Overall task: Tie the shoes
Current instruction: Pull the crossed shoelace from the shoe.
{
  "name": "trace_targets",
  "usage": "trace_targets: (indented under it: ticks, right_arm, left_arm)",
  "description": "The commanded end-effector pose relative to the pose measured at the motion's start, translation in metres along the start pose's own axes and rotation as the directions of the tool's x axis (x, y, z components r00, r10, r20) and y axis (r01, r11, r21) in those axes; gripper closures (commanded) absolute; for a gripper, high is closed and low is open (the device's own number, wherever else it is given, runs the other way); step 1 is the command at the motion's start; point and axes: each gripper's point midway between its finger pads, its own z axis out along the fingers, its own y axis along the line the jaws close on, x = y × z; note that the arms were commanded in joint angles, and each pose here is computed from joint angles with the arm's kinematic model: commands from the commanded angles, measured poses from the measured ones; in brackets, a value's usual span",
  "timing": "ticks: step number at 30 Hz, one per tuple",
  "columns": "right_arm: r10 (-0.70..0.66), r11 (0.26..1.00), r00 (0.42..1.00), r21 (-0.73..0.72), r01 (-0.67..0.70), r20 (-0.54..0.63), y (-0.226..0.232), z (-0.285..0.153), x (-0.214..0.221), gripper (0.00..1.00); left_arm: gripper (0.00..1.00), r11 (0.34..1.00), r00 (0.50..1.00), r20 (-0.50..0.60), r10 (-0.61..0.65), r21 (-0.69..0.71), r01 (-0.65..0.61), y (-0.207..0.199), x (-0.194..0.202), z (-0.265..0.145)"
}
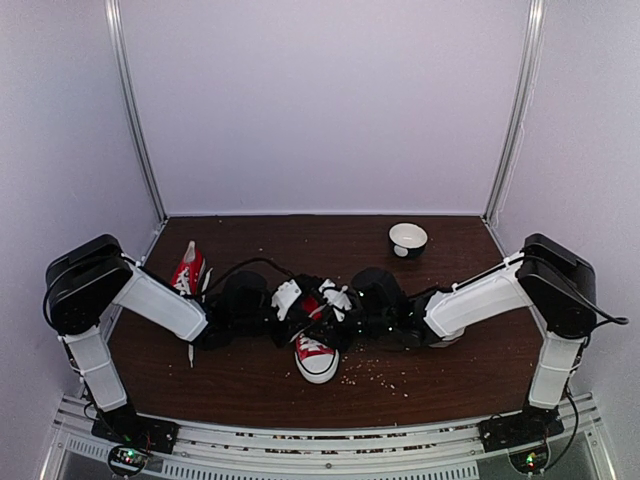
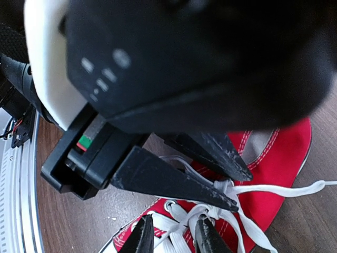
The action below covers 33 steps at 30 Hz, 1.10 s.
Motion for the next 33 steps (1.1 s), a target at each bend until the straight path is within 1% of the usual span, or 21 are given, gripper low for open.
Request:
trace_targets:
  ticks: [1,4,7,12,15,22,33]
  right_arm:
    - [-0.004,0.998,1.0,-0.066,0.002,-0.031,0.013,0.003,0.026,0.74]
    - [-0.023,0.996,0.998,-0.086,0.028,0.053,0.019,-0.016,0.022,0.73]
    - [-0.047,0.997,0.993,-0.054,0.053,0.112,0.017,-0.032,0.019,0.72]
    - [-0.057,0.998,0.989,0.014,0.055,0.133,0.007,-0.035,0.019,0.73]
    - [-0.066,0.998,0.986,0.014,0.065,0.152,0.009,-0.033,0.017,0.72]
    - [-0.109,0.994,0.985,0.003,0.11,0.136,0.017,-0.014,0.011,0.69]
    - [-0.125,0.991,0.989,0.049,0.121,0.079,0.005,0.001,0.021,0.72]
  left_arm:
    - [0.81,1.0,1.0,0.012,0.001,-0.006,-0.001,0.003,0.0,0.001]
    - [0.82,1.0,1.0,0.014,-0.001,-0.009,0.001,0.004,-0.001,0.0]
    - [0.82,1.0,1.0,0.017,-0.003,-0.007,0.003,0.004,-0.001,0.0]
    - [0.81,1.0,1.0,0.02,-0.006,-0.003,0.006,0.004,-0.002,0.0]
    - [0.81,1.0,1.0,0.018,-0.01,-0.003,0.01,0.005,-0.001,0.0]
    - [0.81,1.0,1.0,0.017,-0.01,-0.002,0.01,0.004,-0.001,0.0]
    - [0.81,1.0,1.0,0.016,-0.01,-0.003,0.01,0.005,-0.002,0.0]
